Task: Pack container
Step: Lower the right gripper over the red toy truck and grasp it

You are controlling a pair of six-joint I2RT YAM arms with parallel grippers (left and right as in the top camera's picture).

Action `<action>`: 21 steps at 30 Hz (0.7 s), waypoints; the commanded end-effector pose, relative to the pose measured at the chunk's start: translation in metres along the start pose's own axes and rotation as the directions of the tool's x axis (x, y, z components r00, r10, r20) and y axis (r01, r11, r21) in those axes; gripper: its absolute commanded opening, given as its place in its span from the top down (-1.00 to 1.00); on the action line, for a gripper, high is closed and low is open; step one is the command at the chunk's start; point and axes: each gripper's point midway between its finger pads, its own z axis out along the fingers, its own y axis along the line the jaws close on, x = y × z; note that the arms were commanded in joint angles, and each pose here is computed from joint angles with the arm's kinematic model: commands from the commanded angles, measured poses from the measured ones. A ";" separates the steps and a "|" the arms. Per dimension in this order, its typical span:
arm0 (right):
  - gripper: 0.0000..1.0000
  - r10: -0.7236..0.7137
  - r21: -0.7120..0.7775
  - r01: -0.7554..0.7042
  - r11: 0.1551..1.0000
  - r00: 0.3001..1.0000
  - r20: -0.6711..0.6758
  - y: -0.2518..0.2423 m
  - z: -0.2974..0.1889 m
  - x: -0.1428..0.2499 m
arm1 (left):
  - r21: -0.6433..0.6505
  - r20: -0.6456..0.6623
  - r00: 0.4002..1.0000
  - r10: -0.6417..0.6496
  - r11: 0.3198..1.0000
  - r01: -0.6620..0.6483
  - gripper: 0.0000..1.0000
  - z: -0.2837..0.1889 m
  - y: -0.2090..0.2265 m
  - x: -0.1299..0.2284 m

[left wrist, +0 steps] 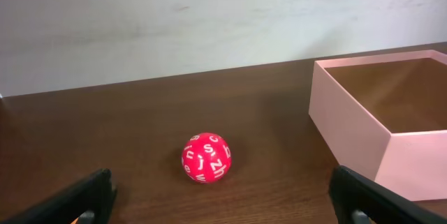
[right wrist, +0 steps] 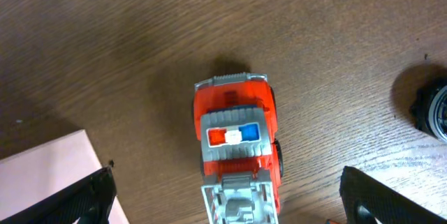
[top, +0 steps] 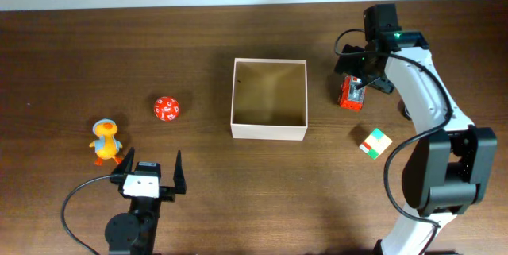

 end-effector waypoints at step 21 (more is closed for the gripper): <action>-0.98 -0.165 0.055 0.180 0.982 0.964 -0.209 -0.015 0.091 0.043 | 0.002 0.002 1.000 0.020 1.000 -0.020 -0.99 0.000 -0.001 0.001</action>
